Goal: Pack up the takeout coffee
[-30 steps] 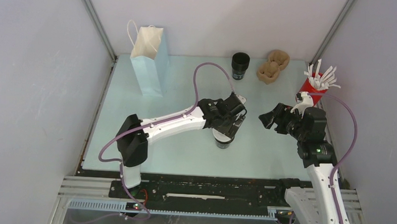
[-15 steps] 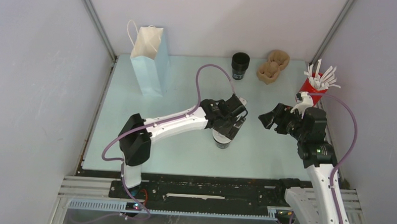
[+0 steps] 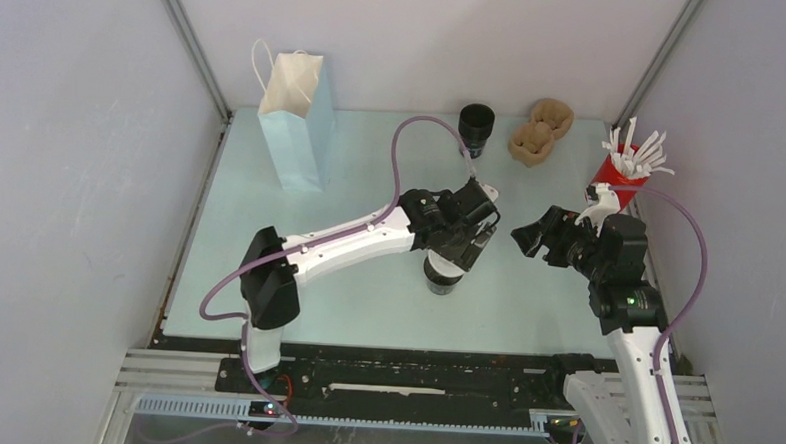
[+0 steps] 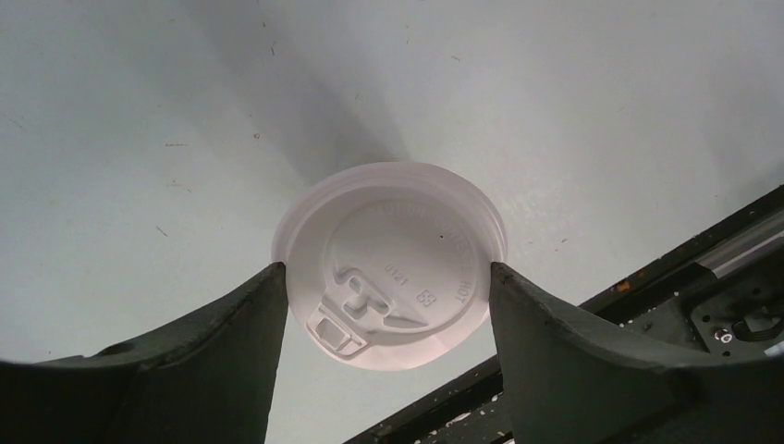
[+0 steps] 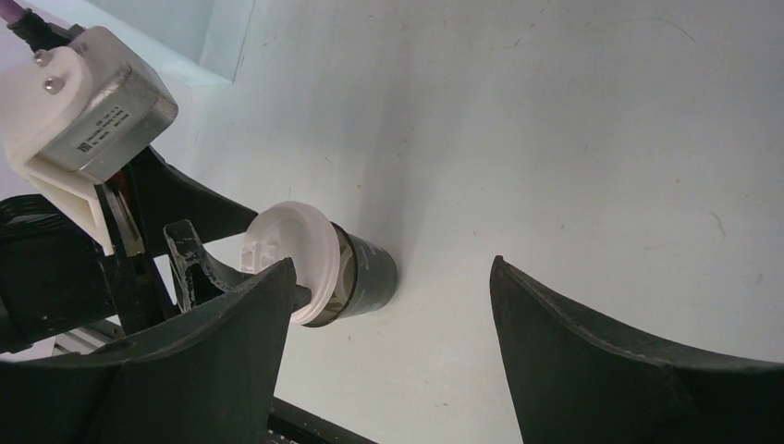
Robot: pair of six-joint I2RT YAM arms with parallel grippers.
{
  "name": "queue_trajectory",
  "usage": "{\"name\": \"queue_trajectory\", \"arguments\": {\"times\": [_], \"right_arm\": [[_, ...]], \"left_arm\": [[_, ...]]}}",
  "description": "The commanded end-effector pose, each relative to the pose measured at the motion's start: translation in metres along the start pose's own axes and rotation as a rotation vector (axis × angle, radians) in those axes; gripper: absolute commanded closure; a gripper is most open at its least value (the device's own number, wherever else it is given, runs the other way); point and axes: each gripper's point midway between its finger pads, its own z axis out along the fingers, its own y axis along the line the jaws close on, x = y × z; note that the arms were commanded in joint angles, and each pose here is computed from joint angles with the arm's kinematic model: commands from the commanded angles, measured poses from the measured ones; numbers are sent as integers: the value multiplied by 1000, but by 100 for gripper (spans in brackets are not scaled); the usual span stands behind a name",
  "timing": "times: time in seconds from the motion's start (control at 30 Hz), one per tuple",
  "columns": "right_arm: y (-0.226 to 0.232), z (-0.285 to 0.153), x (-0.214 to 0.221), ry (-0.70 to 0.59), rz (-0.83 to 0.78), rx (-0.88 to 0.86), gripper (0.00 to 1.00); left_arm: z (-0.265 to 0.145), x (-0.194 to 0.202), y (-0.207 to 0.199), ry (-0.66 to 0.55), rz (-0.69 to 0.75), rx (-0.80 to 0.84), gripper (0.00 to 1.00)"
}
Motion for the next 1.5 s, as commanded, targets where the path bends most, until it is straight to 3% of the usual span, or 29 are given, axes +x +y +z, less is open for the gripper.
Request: {"name": "queue_trajectory", "arguments": {"times": [0.0,0.57,1.47], "right_arm": [[6,-2,-7,-35,-38,-28,15],[6,-2,-7,-35,-40,-32,14],[7,-2,-7,-33,-41,-37,14]], "left_arm": [[-3,3,3,16,32,-28,27],[13,25,2,87,46,-25,23],[17,28,3,111,88,-68,21]]}}
